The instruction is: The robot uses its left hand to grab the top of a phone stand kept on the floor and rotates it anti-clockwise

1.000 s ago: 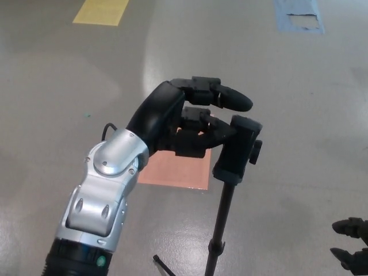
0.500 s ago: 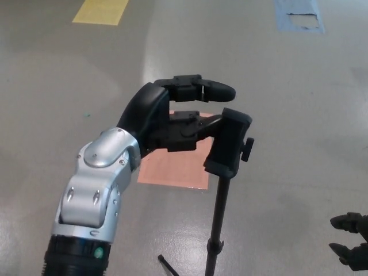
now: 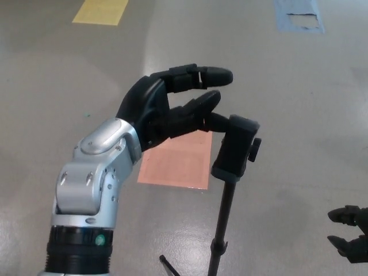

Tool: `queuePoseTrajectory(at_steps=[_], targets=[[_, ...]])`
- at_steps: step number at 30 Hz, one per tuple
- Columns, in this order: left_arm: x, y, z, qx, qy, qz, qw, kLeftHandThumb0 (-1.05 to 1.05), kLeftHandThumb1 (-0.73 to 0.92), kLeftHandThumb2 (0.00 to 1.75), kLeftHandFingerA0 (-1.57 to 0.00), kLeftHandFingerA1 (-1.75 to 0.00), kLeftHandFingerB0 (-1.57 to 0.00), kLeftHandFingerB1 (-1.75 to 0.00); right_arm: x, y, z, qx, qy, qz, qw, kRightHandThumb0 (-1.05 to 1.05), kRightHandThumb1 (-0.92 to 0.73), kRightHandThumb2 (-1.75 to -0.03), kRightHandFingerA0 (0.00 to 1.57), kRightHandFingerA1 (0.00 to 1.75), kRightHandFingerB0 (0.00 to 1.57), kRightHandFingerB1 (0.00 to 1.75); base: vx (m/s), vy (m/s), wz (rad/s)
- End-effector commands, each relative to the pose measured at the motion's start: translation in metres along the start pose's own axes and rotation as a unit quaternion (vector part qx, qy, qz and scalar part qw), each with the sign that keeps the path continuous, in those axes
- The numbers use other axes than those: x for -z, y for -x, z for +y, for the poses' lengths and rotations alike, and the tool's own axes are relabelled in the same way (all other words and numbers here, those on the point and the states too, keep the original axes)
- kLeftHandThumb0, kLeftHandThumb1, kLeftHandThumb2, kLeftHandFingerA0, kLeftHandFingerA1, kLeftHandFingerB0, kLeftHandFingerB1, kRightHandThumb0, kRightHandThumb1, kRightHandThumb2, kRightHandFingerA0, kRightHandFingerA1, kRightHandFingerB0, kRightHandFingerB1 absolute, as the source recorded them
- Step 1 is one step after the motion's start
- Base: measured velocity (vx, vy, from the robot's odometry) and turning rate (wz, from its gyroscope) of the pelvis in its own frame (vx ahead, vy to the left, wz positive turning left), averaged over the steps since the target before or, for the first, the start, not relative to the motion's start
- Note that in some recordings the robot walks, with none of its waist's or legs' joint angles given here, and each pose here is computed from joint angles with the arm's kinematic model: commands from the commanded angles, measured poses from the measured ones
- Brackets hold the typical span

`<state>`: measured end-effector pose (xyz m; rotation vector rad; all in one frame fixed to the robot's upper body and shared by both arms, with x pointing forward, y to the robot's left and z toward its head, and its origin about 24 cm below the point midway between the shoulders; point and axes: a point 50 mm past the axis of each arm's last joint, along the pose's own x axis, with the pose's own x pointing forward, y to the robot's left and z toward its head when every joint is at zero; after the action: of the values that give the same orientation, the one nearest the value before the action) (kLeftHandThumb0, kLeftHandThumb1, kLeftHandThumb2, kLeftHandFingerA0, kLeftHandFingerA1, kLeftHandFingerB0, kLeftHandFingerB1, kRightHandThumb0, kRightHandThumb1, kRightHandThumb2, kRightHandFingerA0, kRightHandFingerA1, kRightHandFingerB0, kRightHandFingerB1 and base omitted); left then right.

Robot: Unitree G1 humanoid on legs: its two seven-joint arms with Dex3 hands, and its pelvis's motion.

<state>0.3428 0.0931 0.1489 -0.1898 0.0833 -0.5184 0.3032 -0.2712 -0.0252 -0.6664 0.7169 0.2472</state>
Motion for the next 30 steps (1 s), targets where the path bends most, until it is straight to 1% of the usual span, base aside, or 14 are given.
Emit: queuePoseTrajectory(at_steps=[1, 4, 5, 6, 7, 8, 9, 10, 11, 22, 23, 25, 26, 30], targets=[[-0.015, 0.000, -0.017, 0.052, 0.109, 0.051, 0.991, -0.22, 0.75, 0.62, -1.10, -0.71, -0.78, -0.54, -0.003, 0.002, -0.010, -0.010, 0.013, 0.013, 1.000, -0.40, -0.83, -0.64, 0.41, 0.42, 0.13, 0.28, 0.00, 0.000, 0.00], [-0.017, 0.000, -0.017, 0.051, 0.113, 0.049, 0.991, -0.23, 0.71, 0.61, -1.05, -0.68, -0.72, -0.49, -0.005, 0.002, -0.011, -0.009, 0.018, 0.011, 1.000, -0.40, -0.84, -0.66, 0.41, 0.42, 0.13, 0.28, 0.00, 0.000, 0.00], [-0.017, 0.000, -0.017, 0.050, 0.113, 0.049, 0.991, -0.34, 0.66, 0.60, -0.83, -0.53, -0.43, -0.35, -0.005, 0.002, -0.011, -0.009, 0.017, 0.010, 1.000, -0.41, -0.82, -0.64, 0.42, 0.43, 0.13, 0.28, 0.00, 0.000, 0.00], [-0.017, 0.000, -0.017, 0.050, 0.113, 0.049, 0.991, -0.34, 0.66, 0.60, -0.83, -0.53, -0.43, -0.35, -0.005, 0.002, -0.011, -0.009, 0.017, 0.010, 1.000, -0.41, -0.82, -0.64, 0.42, 0.43, 0.13, 0.28, 0.00, 0.000, 0.00], [-0.018, 0.002, -0.017, 0.046, 0.095, 0.044, 0.993, -0.55, 0.62, 0.59, -0.45, -0.38, -0.25, -0.29, -0.006, 0.002, -0.012, -0.010, 0.016, 0.006, 1.000, -0.41, -0.83, -0.65, 0.43, 0.43, 0.14, 0.29, 0.00, 0.000, 0.00], [-0.019, 0.003, -0.017, 0.046, 0.082, 0.040, 0.995, -0.55, 0.62, 0.59, -0.45, -0.38, -0.25, -0.29, -0.006, 0.002, -0.012, -0.009, 0.015, 0.006, 1.000, -0.41, -0.83, -0.65, 0.43, 0.43, 0.14, 0.29, 0.00, 0.000, 0.00], [-0.019, 0.004, -0.016, 0.046, 0.065, 0.033, 0.996, -0.35, 0.39, 0.96, -0.01, -0.47, 0.00, -0.46, -0.006, 0.002, -0.012, -0.008, 0.020, 0.007, 1.000, -0.48, -0.71, -0.81, 0.36, 0.48, 0.11, 0.36, 0.00, 0.000, 0.00], [-0.019, 0.005, -0.015, 0.047, 0.055, 0.028, 0.997, -0.35, 0.39, 0.96, -0.01, -0.47, 0.00, -0.46, -0.006, 0.002, -0.012, -0.007, 0.024, 0.009, 1.000, -0.48, -0.71, -0.81, 0.36, 0.48, 0.11, 0.36, 0.00, 0.000, 0.00], [-0.019, 0.007, -0.012, 0.049, 0.050, 0.021, 0.997, -0.79, 0.58, 0.93, -0.04, -0.31, -0.09, -0.28, -0.008, 0.001, -0.011, -0.007, 0.032, 0.009, 0.999, -0.47, -0.72, -0.81, 0.37, 0.48, 0.11, 0.36, 0.00, 0.000, 0.00], [-0.010, 0.019, 0.031, -0.018, 0.044, -0.008, 0.999, -0.88, 0.68, 1.04, 0.00, -0.20, 0.00, -0.14, -0.004, 0.002, -0.010, -0.016, 0.030, 0.013, 0.999, -0.48, -0.73, -0.81, 0.30, 0.46, 0.14, 0.37, 0.00, 0.000, 0.00], [-0.009, 0.020, 0.038, -0.026, 0.046, -0.012, 0.999, -0.88, 0.68, 1.04, -0.01, -0.21, 0.00, -0.14, -0.004, 0.002, -0.010, -0.018, 0.030, 0.013, 0.999, -0.41, -0.84, -0.65, 0.35, 0.40, 0.17, 0.30, 0.00, 0.000, 0.00], [-0.009, 0.022, 0.045, -0.032, 0.050, -0.015, 0.998, -0.88, 0.68, 1.04, -0.01, -0.21, 0.00, -0.14, -0.004, 0.002, -0.010, -0.019, 0.032, 0.013, 0.999, -0.41, -0.84, -0.65, 0.35, 0.40, 0.17, 0.30, 0.00, 0.000, 0.00], [-0.009, 0.024, 0.052, -0.040, 0.054, -0.018, 0.998, -0.90, 0.67, 1.02, -0.05, -0.25, -0.04, -0.13, -0.004, 0.002, -0.010, -0.019, 0.031, 0.013, 0.999, -0.47, -0.74, -0.79, 0.27, 0.44, 0.15, 0.37, 0.00, 0.000, 0.00], [-0.008, 0.030, 0.070, -0.056, 0.056, -0.020, 0.997, -0.86, 0.68, 1.04, -0.06, -0.28, 0.00, -0.14, -0.003, 0.001, -0.008, -0.019, 0.032, 0.014, 0.999, -0.47, -0.74, -0.79, 0.26, 0.43, 0.16, 0.37, 0.00, 0.000, 0.00]])
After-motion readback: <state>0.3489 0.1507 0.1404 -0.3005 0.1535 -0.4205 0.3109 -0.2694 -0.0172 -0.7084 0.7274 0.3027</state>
